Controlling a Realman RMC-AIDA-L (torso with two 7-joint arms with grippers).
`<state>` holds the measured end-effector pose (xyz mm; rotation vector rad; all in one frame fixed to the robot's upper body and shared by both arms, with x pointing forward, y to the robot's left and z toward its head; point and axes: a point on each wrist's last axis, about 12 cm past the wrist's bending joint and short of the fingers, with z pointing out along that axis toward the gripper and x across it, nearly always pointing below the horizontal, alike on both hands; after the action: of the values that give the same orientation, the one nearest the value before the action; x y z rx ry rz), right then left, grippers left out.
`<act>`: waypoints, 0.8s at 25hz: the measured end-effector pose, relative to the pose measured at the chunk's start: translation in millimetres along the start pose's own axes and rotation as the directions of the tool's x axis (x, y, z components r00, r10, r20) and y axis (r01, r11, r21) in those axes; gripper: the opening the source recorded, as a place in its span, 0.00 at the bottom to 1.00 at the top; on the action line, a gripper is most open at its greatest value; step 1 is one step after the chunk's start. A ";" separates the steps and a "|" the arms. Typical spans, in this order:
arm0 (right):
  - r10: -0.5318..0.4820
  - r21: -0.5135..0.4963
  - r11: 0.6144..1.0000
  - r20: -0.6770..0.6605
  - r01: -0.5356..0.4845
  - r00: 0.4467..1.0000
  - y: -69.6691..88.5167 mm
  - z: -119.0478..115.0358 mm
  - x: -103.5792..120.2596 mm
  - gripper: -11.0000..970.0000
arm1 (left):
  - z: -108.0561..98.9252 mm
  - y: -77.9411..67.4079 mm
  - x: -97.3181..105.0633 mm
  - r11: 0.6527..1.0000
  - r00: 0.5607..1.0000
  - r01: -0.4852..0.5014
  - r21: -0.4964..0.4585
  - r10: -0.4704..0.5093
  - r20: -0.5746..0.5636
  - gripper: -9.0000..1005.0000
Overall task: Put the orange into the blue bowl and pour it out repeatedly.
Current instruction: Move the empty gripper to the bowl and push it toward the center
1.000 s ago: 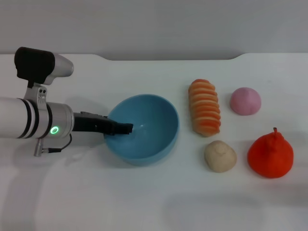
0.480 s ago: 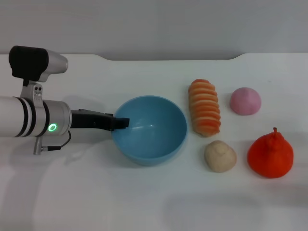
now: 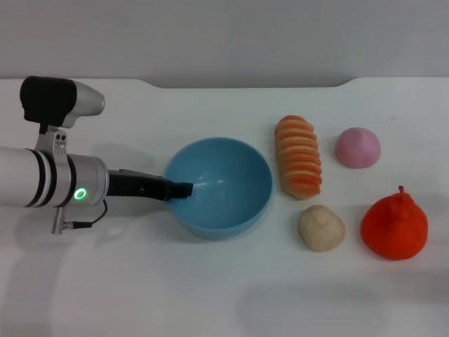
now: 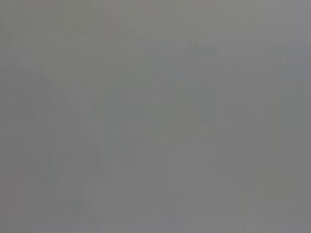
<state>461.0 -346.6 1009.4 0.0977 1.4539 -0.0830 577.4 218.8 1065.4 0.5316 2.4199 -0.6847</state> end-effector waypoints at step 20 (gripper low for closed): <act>0.006 0.001 1.000 -0.010 -0.006 1.000 1.2 -1.8 1.7 0.81 | -1.2 -4.4 1.2 0.999 1.000 0.017 0.048 -0.016 -0.015 0.24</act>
<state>459.6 -345.2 1007.5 0.1030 1.4638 -0.0788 573.8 216.2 1067.0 0.5381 2.4295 -0.7500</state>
